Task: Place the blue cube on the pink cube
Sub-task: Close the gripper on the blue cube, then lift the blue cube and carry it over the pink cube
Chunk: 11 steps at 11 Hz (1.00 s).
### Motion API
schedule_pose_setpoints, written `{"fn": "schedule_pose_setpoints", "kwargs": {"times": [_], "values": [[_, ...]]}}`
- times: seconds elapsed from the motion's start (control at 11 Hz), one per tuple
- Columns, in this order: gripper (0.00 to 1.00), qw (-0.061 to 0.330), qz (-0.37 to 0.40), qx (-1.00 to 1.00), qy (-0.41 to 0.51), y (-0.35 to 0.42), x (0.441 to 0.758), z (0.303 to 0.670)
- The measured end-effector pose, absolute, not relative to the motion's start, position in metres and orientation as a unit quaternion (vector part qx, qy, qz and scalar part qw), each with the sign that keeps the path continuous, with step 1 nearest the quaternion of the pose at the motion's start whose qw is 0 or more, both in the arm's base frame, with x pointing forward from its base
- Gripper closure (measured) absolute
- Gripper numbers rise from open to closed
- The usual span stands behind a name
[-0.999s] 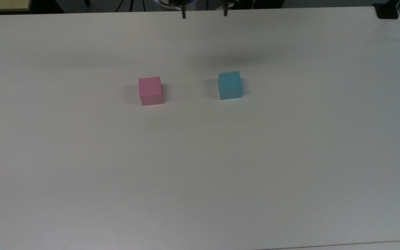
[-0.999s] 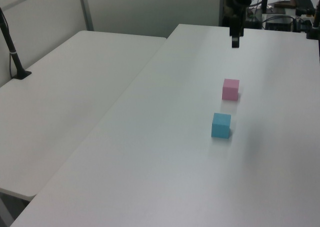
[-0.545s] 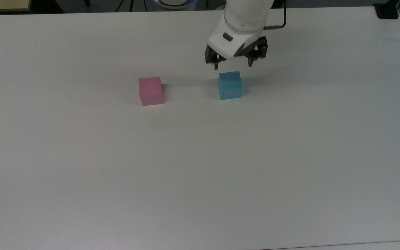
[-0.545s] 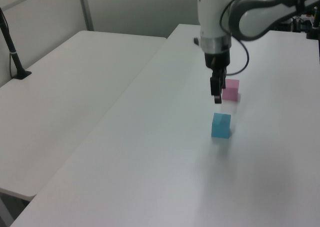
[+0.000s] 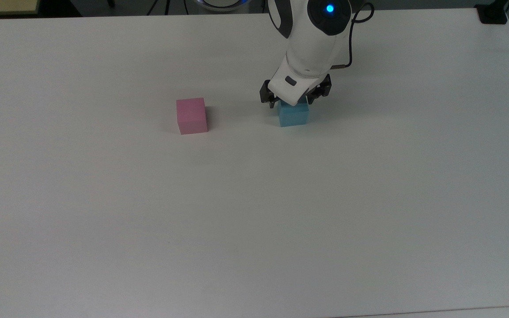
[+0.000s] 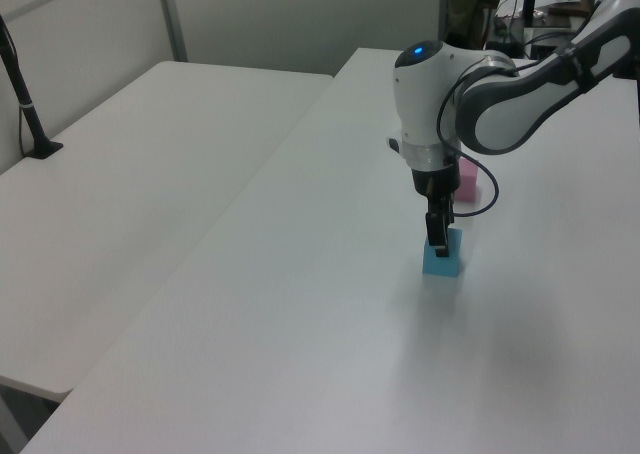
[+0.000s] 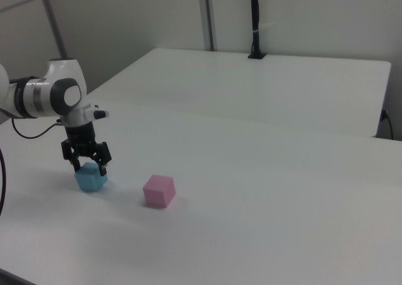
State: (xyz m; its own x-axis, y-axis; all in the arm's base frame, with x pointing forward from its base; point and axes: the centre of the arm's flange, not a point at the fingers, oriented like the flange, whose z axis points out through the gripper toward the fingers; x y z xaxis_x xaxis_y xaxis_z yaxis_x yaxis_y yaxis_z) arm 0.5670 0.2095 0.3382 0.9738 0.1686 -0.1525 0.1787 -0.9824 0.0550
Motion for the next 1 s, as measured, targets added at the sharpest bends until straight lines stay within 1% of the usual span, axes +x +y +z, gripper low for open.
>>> {"fn": "schedule_pose_setpoints", "kwargs": {"times": [0.18, 0.27, 0.36, 0.45, 0.54, 0.64, 0.73, 0.91, 1.0], "values": [[0.01, 0.035, -0.066, 0.993, 0.09, 0.21, 0.567, 0.327], [0.11, 0.034, -0.063, 0.993, 0.092, 0.213, 0.568, 0.322], [0.12, 0.034, -0.062, 0.993, 0.096, 0.217, 0.567, 0.318], [0.32, 0.034, -0.062, 0.993, 0.098, 0.219, 0.566, 0.318], [0.37, 0.034, -0.059, 0.993, 0.098, 0.22, 0.567, 0.321], [0.37, 0.033, -0.058, 0.993, 0.097, 0.219, 0.567, 0.33], [0.37, 0.035, -0.06, 0.993, 0.098, 0.214, 0.568, 0.346], [0.37, 0.037, -0.068, 0.992, 0.101, 0.165, 0.577, 0.429], [0.37, 0.027, -0.065, 0.993, 0.092, 0.129, 0.582, 0.466]]}}
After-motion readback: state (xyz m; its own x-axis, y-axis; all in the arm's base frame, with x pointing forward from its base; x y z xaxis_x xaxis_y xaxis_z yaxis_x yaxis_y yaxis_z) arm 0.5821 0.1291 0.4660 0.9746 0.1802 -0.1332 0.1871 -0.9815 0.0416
